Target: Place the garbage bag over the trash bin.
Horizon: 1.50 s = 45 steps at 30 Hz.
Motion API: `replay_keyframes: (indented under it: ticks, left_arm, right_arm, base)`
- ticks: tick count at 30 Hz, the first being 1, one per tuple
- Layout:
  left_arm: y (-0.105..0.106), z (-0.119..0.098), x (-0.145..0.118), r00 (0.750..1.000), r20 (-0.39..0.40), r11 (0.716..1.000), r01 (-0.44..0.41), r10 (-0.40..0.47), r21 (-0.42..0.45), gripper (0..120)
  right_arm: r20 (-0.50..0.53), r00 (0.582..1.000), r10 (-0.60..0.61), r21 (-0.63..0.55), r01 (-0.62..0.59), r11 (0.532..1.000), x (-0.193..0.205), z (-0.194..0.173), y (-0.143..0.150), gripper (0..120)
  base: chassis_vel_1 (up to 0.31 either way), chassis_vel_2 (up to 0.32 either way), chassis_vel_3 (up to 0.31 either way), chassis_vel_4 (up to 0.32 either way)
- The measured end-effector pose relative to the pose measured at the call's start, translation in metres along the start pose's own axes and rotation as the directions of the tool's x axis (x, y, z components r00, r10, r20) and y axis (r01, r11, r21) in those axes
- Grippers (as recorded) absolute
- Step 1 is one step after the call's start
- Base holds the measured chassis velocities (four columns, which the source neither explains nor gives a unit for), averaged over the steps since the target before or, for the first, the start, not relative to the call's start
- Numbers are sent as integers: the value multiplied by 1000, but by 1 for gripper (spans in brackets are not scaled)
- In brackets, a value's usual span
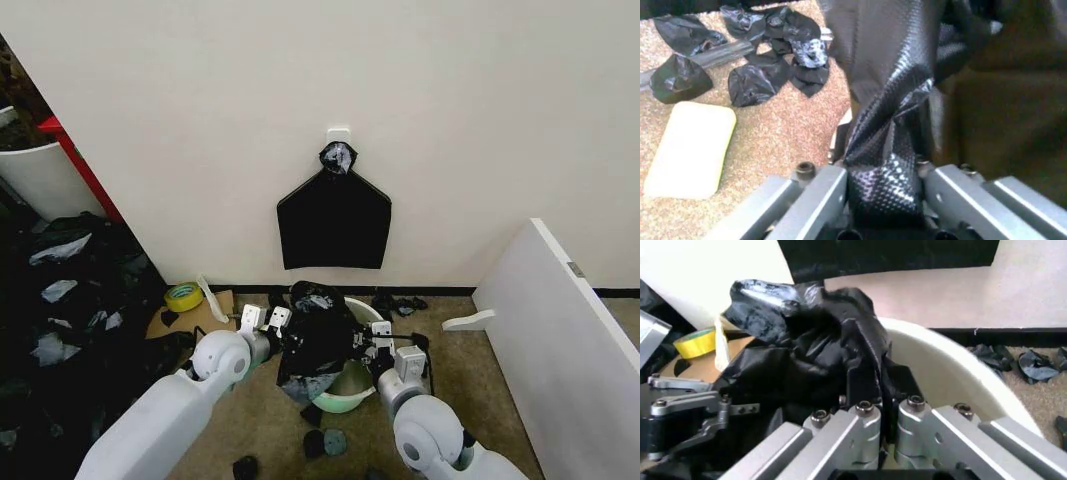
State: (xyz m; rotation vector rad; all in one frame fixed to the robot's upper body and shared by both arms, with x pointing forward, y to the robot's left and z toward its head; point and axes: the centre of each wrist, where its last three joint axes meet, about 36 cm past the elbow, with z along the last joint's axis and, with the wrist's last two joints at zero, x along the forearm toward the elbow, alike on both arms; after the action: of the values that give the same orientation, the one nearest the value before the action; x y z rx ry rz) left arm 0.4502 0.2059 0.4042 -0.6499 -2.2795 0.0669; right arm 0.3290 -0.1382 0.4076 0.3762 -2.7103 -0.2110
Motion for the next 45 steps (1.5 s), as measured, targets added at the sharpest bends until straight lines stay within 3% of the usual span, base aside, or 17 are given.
replay_keyframes:
  ticks: [4,8,15,21,31,40,45]
  left_arm:
    - [4,-4,14,999,42,1000,10,-10,-6,1]
    - [9,-7,44,992,123,997,44,-35,-66,1]
    - [6,15,65,990,136,984,60,-37,-165,1]
    - [7,30,71,990,140,977,63,-35,-202,1]
    - [18,22,80,979,195,980,95,-60,-177,1]
    - [12,47,59,981,172,982,117,-91,-150,0]
    - [16,46,59,979,176,980,129,-102,-152,0]
  right_arm:
    - [11,1000,-1,0,1,1000,2,-1,-1,0]
    - [33,999,7,-2,-6,1000,5,-4,-5,0]
    - [58,998,4,-48,-1,999,11,-8,-9,0]
    - [77,997,20,-85,-13,996,15,-16,-18,0]
    - [112,994,10,-79,-2,997,22,-13,-21,0]
    - [290,935,-204,-24,220,975,27,-2,-9,0]
    - [243,958,-154,-20,164,986,27,-6,-16,0]
  base:
    - [0,0,0,0]
    - [0,0,0,0]
    - [0,0,0,0]
    - [0,0,0,0]
    - [0,0,0,0]
    - [0,0,0,0]
    - [0,0,0,0]
